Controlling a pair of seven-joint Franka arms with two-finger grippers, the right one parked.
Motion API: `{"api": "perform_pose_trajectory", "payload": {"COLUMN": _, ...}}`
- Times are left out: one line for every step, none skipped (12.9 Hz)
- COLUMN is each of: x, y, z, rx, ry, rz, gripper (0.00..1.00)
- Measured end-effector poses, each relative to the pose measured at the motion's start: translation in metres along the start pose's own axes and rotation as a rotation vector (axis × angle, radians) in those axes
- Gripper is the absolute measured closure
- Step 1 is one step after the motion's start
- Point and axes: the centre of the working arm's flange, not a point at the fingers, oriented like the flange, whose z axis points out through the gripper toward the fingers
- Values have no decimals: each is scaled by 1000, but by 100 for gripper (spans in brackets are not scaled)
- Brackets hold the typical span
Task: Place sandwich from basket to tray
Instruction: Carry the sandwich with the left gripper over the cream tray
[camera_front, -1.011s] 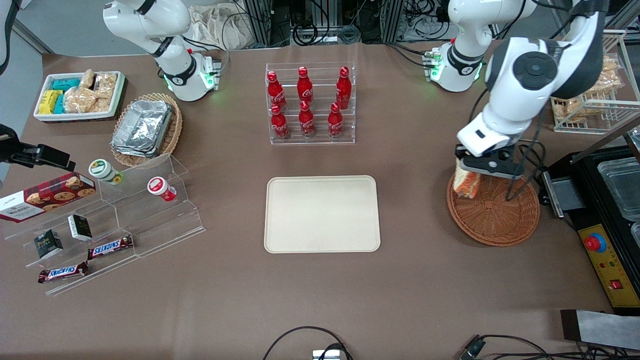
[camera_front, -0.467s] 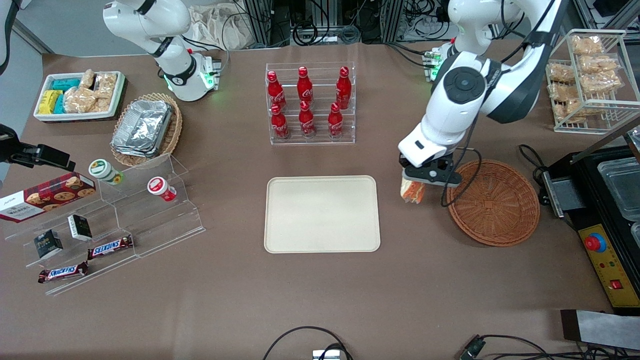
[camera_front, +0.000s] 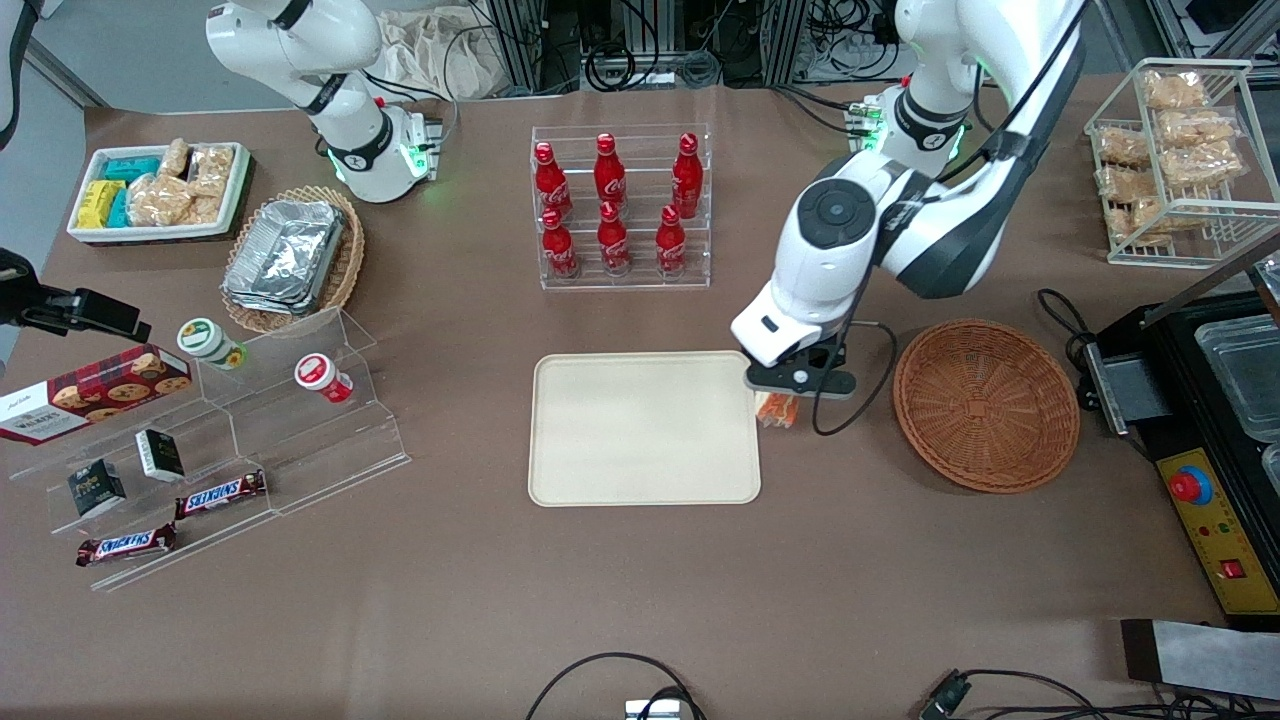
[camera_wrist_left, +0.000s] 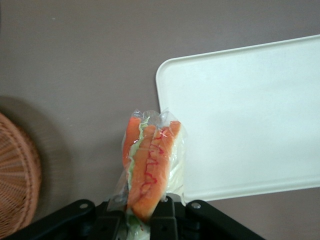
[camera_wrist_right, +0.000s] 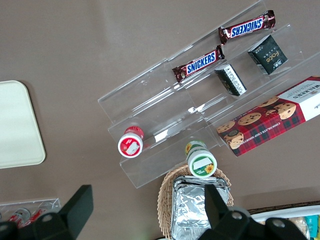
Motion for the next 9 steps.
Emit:
{"api": "perform_pose_trajectory", "payload": {"x": 4, "y": 8, "z": 8, "rx": -1, "ry": -4, "rz": -4, "gripper": 84}}
{"api": "perform_pose_trajectory", "payload": {"x": 8, "y": 12, "z": 15, "rx": -3, "ry": -8, "rz": -7, "gripper": 84}}
{"api": "perform_pose_trajectory", "payload": {"x": 11, "y": 17, "z": 22, "rx": -1, "ry": -11, "rz": -7, "gripper": 84}}
{"api": "perform_pose_trajectory", "payload": {"x": 13, "y": 22, "z": 29, "rx": 4, "ry": -12, "rz": -7, "gripper": 84}}
{"api": "perform_pose_trajectory", "payload": {"x": 14, "y": 28, "z": 35, "rx": 7, "ry": -13, "rz": -10, "gripper": 84}}
{"api": "perform_pose_trajectory", "payload": {"x": 16, "y": 34, "z": 41, "rx": 12, "ry": -10, "rz": -14, "gripper": 84}}
{"api": "perform_pose_trajectory", "payload": {"x": 18, "y": 41, "z": 47, "rx": 17, "ry": -7, "rz": -16, "gripper": 84}}
{"api": "perform_pose_trajectory", "payload": {"x": 18, "y": 48, "z": 54, "rx": 24, "ry": -3, "rz": -16, "gripper": 84}}
{"api": "perform_pose_trajectory", "payload": {"x": 19, "y": 54, "z": 62, "rx": 32, "ry": -1, "rz": -17, "gripper": 84}}
